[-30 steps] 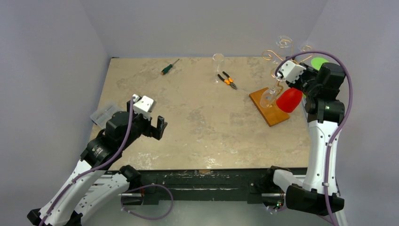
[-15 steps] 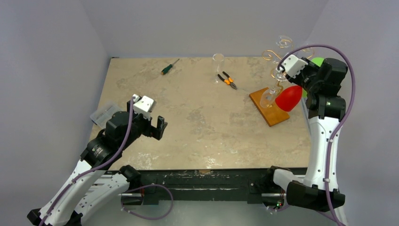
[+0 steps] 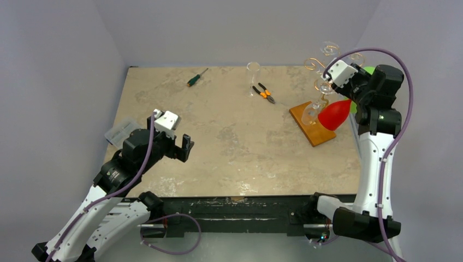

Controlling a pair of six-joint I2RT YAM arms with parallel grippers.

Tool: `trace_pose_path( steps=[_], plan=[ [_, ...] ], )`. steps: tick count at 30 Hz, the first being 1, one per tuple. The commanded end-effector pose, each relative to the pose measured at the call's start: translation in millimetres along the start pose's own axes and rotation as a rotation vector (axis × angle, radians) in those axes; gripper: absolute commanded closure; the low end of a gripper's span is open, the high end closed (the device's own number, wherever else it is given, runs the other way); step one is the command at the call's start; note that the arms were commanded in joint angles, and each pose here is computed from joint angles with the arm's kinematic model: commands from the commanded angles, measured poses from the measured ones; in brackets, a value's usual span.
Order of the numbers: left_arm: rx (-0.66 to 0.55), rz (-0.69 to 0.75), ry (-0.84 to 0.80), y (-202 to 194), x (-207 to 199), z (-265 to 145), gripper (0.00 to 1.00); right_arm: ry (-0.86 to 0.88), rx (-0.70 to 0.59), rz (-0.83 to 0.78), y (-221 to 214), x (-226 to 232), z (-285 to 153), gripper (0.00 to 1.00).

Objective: Place the wine glass upside down on the wine glass rack
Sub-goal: Turn the wine glass upside down at the wine rack.

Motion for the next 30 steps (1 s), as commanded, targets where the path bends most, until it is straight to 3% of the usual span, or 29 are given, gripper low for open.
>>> trace_pose_path(
  steps=[1, 30],
  plan=[
    [-0.036, 0.000, -0.001, 7.3, 0.5, 2.7, 0.00, -0.027, -0.047, 0.011, 9.8, -8.6, 2.2, 0.60],
    [-0.033, -0.003, -0.001, 7.0, 1.0, 3.7, 0.00, -0.004, -0.138, 0.106, 32.0, -16.7, 3.4, 0.52]
  ],
)
Point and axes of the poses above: each gripper's point midway between its finger pads, its own z axis out along the fingers, its own x axis along the line the jaws close on, y = z × x, the point moved 4 cm from there along -z, back along the fingers, and after that the axes turned 6 degrees about z, right-handed, at the moved point
